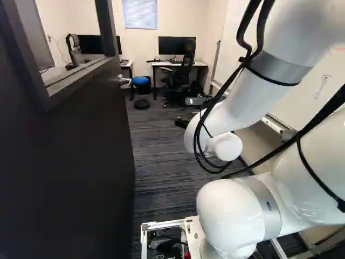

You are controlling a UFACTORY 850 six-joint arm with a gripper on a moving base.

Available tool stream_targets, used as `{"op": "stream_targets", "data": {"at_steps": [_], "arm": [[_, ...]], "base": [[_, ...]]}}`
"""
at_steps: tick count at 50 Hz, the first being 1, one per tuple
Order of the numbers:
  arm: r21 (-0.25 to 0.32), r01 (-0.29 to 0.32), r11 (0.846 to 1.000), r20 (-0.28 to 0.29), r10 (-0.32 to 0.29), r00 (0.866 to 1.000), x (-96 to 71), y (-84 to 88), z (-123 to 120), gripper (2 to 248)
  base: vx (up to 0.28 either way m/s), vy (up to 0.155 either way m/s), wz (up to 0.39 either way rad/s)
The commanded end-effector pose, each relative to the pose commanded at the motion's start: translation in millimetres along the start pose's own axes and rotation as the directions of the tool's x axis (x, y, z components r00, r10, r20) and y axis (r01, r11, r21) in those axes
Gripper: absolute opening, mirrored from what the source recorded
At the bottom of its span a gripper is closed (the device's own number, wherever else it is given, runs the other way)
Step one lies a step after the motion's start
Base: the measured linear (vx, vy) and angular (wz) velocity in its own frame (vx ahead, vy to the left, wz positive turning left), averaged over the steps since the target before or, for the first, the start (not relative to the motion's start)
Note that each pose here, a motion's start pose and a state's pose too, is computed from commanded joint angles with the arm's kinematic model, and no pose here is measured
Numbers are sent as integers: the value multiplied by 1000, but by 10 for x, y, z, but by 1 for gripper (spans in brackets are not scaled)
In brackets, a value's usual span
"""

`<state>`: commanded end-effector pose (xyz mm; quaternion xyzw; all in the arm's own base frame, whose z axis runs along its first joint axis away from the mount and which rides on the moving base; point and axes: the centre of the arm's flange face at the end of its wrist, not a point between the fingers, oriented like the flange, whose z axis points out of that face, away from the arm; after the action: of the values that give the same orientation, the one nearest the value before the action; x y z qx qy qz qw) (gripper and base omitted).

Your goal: Open the door and move inside

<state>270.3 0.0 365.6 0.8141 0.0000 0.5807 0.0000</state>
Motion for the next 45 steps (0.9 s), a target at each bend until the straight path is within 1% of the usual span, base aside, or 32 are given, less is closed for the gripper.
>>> {"op": "stream_targets", "data": {"at_steps": [20, 45], "arm": [[0, 0, 1000, 0, 0, 1000, 0, 0, 0, 247], [0, 0, 1000, 0, 0, 1000, 0, 0, 0, 247]], "base": [[281, -20, 11], [290, -38, -10]]}}
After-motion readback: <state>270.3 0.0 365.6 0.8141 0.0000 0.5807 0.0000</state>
